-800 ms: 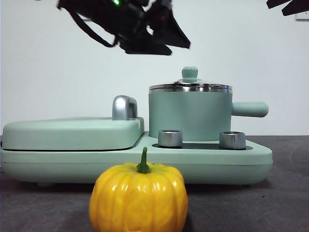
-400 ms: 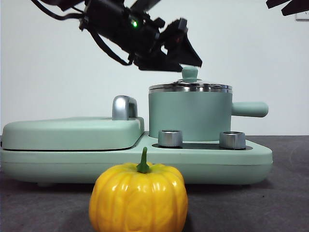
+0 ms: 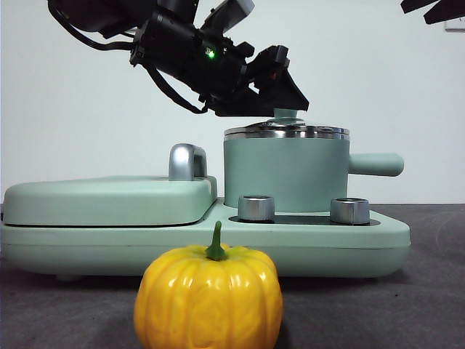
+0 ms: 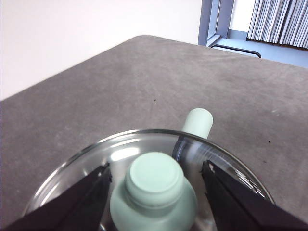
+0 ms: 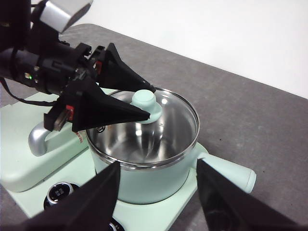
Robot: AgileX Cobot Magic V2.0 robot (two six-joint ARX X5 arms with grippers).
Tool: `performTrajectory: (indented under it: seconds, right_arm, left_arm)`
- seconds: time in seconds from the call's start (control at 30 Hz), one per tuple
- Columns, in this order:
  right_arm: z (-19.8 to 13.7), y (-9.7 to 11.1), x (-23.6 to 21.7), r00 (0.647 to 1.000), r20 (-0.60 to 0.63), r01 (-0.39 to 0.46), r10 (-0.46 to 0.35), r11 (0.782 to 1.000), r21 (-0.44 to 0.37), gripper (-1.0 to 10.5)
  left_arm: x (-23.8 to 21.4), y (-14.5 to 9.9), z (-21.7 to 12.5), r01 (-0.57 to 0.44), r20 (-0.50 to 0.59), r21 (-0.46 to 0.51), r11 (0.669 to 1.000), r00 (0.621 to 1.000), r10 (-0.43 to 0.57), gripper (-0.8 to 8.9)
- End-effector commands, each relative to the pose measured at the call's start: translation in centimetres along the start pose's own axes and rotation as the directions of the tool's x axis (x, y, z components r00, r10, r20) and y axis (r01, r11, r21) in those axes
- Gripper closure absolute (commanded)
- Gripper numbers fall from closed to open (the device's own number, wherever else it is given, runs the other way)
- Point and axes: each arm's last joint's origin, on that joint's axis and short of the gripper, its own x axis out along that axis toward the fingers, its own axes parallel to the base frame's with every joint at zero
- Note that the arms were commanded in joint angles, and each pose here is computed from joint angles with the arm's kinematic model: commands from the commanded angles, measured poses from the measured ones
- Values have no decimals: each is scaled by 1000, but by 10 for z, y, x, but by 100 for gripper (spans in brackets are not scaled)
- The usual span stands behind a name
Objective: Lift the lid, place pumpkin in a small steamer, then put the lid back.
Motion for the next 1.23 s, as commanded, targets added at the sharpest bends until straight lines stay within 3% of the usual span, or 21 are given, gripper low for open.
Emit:
performTrajectory:
  seconds: [0.03, 0.13, 0.27, 0.8, 1.23]
  right_arm:
    - [6, 0, -1, 1000, 17, -2, 2, 1000, -1, 693]
    - [6, 0, -1, 1000, 16, -3, 3, 1000, 0, 693]
    - [5, 1, -1, 1000, 13, -3, 3, 1000, 1, 693]
    - [5, 1, -1, 1000, 14, -3, 3, 1000, 1, 693]
    - [5, 1, -1, 1000, 13, -3, 3, 1000, 2, 693]
  left_arm:
    - [8, -1, 1, 2, 11, -10, 1000, 1000, -2, 505]
    - [8, -1, 1, 2, 10, -10, 1000, 1000, -2, 537]
    - [8, -1, 1, 2, 10, -11, 1000, 1000, -2, 818]
    - [5, -2, 7, 2, 33, -2, 1000, 999, -2, 797]
    - [-23, -7, 46, -13, 138, 33, 999, 990, 8, 797]
